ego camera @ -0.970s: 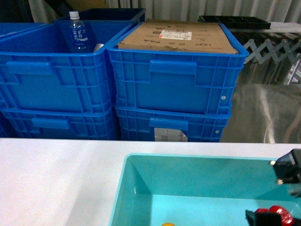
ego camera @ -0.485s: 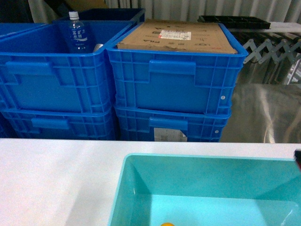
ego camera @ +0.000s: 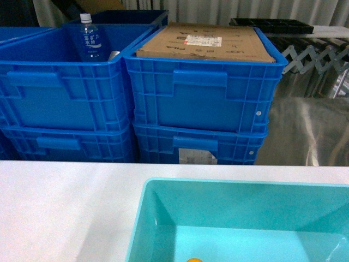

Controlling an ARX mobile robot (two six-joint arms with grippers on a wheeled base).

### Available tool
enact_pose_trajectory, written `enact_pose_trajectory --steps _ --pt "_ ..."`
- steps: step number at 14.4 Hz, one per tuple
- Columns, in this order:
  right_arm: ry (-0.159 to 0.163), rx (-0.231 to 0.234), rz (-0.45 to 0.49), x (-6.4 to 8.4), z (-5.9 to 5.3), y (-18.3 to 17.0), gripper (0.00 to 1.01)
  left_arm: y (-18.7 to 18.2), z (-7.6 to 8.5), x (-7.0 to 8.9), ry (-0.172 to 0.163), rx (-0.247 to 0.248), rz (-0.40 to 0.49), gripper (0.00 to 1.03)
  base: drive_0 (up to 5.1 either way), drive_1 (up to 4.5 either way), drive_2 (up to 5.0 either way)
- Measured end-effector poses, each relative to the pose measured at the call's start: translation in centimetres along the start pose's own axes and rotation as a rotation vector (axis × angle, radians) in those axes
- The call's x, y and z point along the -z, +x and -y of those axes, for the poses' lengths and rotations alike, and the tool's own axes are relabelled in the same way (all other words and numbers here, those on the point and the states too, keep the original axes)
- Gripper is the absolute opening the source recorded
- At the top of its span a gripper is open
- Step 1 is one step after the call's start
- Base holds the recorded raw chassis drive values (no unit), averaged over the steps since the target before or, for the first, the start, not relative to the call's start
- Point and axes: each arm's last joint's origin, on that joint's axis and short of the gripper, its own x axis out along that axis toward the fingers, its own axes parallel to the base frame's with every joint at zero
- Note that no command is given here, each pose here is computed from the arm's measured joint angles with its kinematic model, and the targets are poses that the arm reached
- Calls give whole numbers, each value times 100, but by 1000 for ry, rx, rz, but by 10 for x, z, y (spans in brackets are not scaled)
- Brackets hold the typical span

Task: Pick red block from blue box to shelf

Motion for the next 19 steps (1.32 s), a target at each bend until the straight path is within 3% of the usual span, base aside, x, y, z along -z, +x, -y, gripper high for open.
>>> enact_pose_trajectory --steps 2,4,7,11,12,13,15,17,19 --pt "0 16 49 5 1 -21 28 0 0 0 0 0 0 98 0 0 0" --pt "-28 34 63 16 7 -40 28 0 0 0 0 1 0 98 0 0 0" --pt "-38 66 149 12 16 -51 28 0 0 0 0 0 0 98 0 0 0" --pt "-48 68 146 15 20 -52 28 0 0 0 0 0 0 98 0 0 0" --pt "-40 45 125 17 18 -54 28 0 0 0 0 0 0 98 0 0 0" --pt "27 -25 -37 28 20 -58 28 0 0 0 0 0 0 98 0 0 0" --pt "36 -44 -60 25 19 -57 28 0 0 0 0 0 0 98 0 0 0" --pt "29 -133 -99 19 12 -57 28 0 0 0 0 0 0 98 0 0 0" --pt "17 -212 -172 25 8 -56 28 0 0 0 0 0 0 98 0 0 0"
